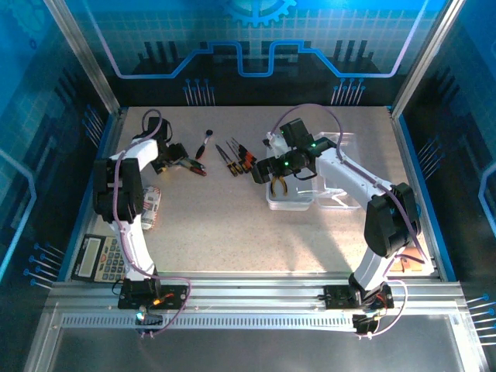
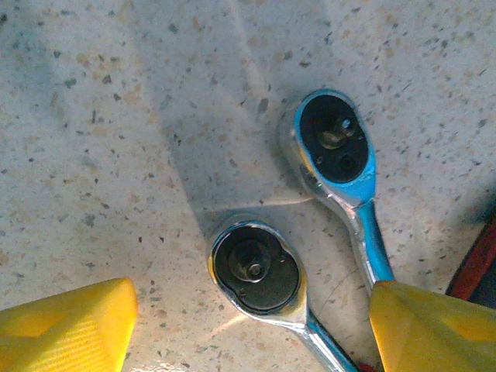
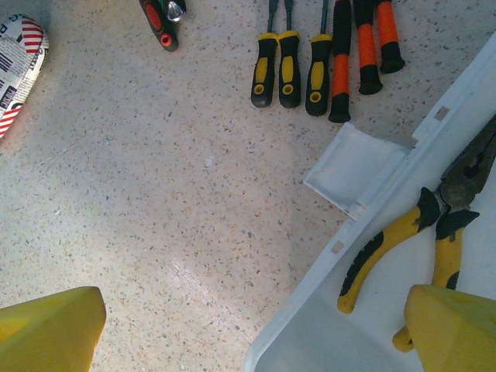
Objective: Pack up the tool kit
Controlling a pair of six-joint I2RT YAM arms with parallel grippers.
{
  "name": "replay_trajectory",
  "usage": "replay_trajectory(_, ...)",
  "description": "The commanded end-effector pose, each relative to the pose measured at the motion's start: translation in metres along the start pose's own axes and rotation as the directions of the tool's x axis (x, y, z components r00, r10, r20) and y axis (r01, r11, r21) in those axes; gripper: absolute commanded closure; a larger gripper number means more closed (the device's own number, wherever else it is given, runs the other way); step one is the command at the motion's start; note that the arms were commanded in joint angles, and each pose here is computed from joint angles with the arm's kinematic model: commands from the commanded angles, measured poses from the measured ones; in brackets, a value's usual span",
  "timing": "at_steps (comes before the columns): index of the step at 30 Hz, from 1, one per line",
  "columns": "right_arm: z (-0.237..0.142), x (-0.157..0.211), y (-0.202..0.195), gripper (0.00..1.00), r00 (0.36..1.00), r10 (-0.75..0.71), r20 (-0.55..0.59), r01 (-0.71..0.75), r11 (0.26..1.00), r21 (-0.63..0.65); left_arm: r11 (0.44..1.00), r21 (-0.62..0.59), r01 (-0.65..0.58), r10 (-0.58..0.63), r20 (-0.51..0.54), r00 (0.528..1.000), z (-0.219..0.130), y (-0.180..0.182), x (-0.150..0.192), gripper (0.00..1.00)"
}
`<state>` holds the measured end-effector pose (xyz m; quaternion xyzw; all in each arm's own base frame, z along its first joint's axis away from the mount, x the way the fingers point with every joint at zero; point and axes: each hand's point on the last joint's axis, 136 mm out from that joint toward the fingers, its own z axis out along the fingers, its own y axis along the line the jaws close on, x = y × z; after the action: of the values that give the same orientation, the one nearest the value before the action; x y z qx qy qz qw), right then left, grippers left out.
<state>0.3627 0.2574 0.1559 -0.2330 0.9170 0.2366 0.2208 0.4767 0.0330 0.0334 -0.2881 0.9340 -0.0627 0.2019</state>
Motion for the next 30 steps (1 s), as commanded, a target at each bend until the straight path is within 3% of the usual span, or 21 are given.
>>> replay_trajectory(1, 0.005, 0.003, -0.003, 0.0, 1.0, 0.002, -0.01, -0.003, 1.0, -0.018, 0.999, -0.029, -0.02, 0.018, -0.048, 0.999, 0.002, 0.007, 0.005, 0.21)
replay_trajectory(17, 0.0, 0.007, -0.013, 0.0, 1.0, 0.027, 0.011, -0.027, 0.999, -0.03, 0.976, -0.181, -0.122, 0.094, -0.156, 0.983, 0.018, 0.022, 0.013, 0.26)
replay_trajectory(30, -0.008, 0.005, -0.017, 0.0, 0.999, 0.036, 0.031, -0.035, 0.999, -0.038, 0.973, -0.174, -0.153, 0.116, -0.202, 0.972, 0.019, 0.029, 0.032, 0.55)
